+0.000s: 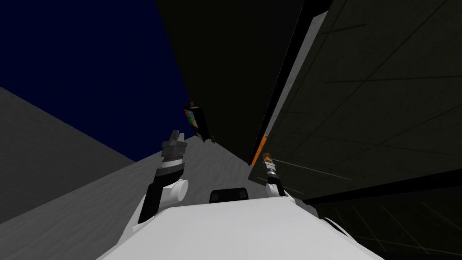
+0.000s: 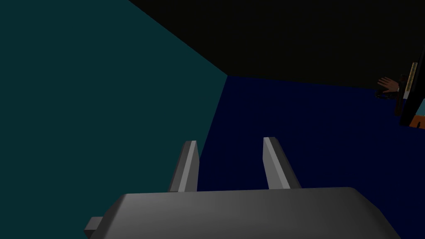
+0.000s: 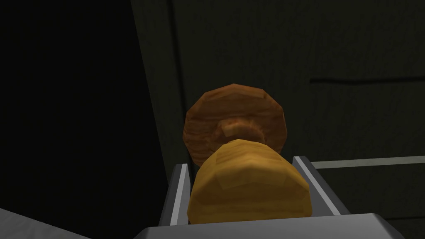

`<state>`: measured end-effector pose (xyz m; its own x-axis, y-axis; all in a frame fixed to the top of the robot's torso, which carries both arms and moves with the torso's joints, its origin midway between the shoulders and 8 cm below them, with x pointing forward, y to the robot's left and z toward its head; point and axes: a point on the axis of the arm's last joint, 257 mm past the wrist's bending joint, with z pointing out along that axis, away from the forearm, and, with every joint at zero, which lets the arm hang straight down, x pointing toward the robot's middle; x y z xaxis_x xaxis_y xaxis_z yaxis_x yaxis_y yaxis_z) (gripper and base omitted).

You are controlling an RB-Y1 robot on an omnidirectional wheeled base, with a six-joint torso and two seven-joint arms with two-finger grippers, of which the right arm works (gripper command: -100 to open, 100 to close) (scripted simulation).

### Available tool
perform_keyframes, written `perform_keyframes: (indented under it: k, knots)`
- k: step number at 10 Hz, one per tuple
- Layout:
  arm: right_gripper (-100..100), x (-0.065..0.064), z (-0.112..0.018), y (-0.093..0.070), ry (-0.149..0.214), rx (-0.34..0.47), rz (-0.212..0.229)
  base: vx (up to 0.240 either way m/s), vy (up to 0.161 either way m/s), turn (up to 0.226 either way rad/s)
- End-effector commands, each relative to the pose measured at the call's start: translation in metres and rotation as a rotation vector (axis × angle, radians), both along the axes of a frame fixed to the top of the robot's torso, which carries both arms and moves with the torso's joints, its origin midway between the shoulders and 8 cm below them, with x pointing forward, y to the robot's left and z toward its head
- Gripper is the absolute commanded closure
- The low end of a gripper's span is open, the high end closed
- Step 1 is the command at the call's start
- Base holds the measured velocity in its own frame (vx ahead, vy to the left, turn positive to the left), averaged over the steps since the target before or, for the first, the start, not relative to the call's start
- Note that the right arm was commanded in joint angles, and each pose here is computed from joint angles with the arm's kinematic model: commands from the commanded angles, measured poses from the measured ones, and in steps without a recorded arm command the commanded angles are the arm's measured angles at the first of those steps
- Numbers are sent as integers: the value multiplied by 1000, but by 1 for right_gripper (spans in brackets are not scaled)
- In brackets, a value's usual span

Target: Pull the door open

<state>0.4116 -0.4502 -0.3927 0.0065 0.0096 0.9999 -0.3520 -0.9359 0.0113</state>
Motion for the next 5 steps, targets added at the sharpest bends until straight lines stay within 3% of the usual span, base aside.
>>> perform_keyframes:
  k: [1, 3, 4, 5]
  knots:
    - [100, 1, 1, 7, -6, 6, 33, -282, -4, 93]
    - [100, 2, 1, 14, -6, 10, 64, -243, -25, 96]
    - [100, -1, -2, 10, 5, 8, 52, -96, -6, 20]
    - [100, -3, -4, 18, 9, 10, 83, -144, -24, 61]
